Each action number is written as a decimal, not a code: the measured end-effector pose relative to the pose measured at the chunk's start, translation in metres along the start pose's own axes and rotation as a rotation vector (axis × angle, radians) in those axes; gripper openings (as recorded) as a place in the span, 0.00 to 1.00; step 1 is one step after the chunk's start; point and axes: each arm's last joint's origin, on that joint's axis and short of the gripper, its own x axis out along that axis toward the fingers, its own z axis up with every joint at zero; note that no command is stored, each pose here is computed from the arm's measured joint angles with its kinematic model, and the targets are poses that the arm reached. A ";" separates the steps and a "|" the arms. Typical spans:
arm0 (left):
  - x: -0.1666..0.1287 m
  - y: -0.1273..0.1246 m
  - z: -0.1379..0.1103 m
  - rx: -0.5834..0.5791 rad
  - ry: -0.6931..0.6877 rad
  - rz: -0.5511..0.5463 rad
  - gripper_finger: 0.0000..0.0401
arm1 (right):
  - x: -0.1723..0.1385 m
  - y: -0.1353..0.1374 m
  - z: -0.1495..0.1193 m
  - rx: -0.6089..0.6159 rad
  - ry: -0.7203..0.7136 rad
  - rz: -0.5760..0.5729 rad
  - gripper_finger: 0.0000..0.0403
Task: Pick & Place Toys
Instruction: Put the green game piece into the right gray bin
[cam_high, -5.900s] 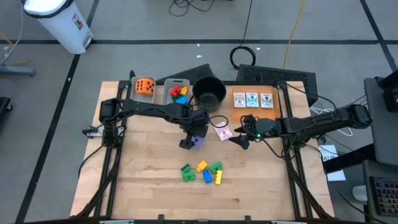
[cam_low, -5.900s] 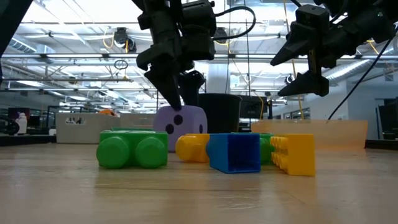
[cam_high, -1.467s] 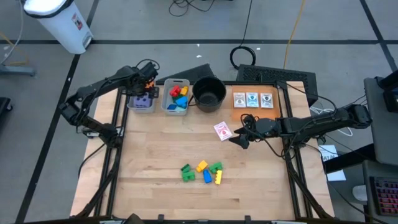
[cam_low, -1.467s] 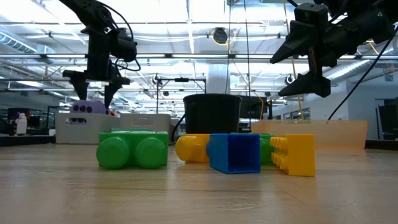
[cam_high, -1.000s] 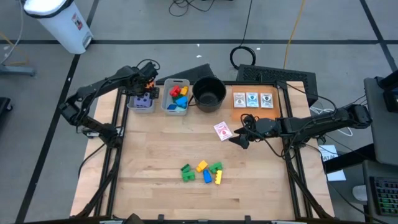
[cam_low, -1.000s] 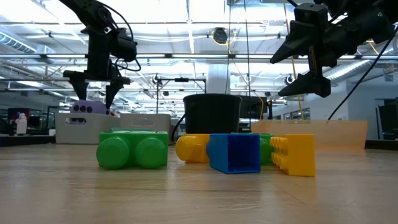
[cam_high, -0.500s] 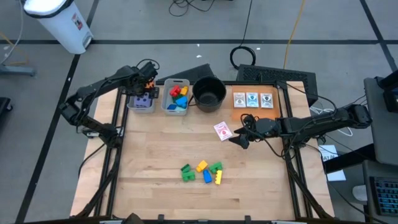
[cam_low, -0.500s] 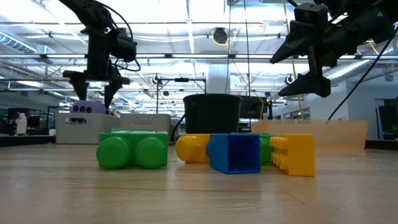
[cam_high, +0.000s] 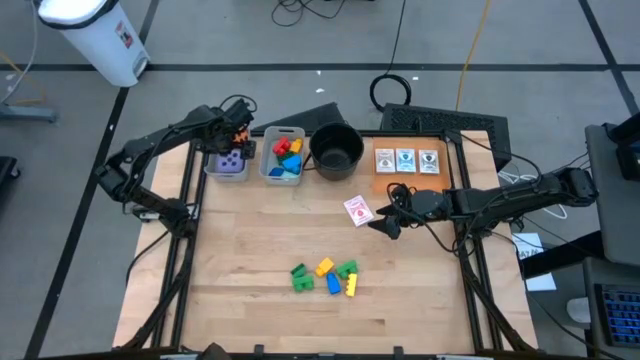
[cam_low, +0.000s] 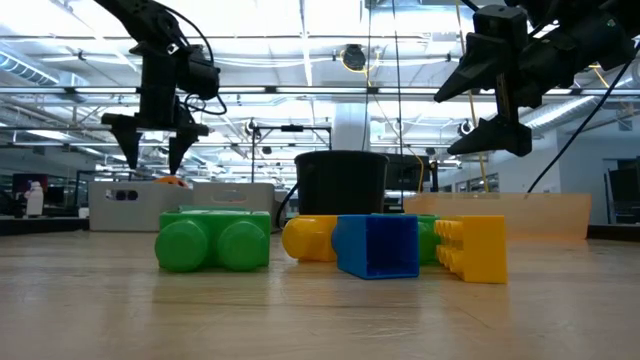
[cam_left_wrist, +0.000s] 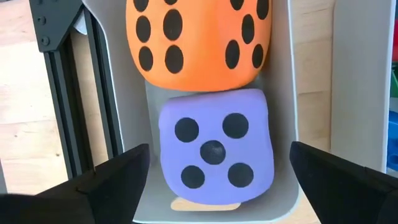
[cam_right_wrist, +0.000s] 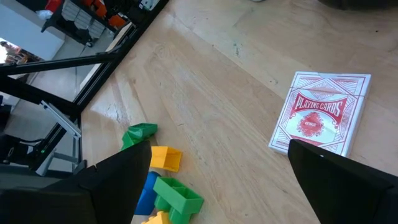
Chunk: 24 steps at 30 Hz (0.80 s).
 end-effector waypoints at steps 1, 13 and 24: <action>0.000 0.000 0.000 0.008 0.000 0.000 0.97 | 0.000 0.000 0.000 0.000 0.000 0.000 0.93; -0.013 -0.003 -0.005 0.030 -0.001 -0.156 0.97 | 0.000 0.000 0.000 -0.003 0.000 0.000 0.93; -0.095 -0.030 -0.020 0.138 -0.436 -0.776 0.97 | 0.000 -0.001 0.001 -0.032 -0.021 -0.018 0.93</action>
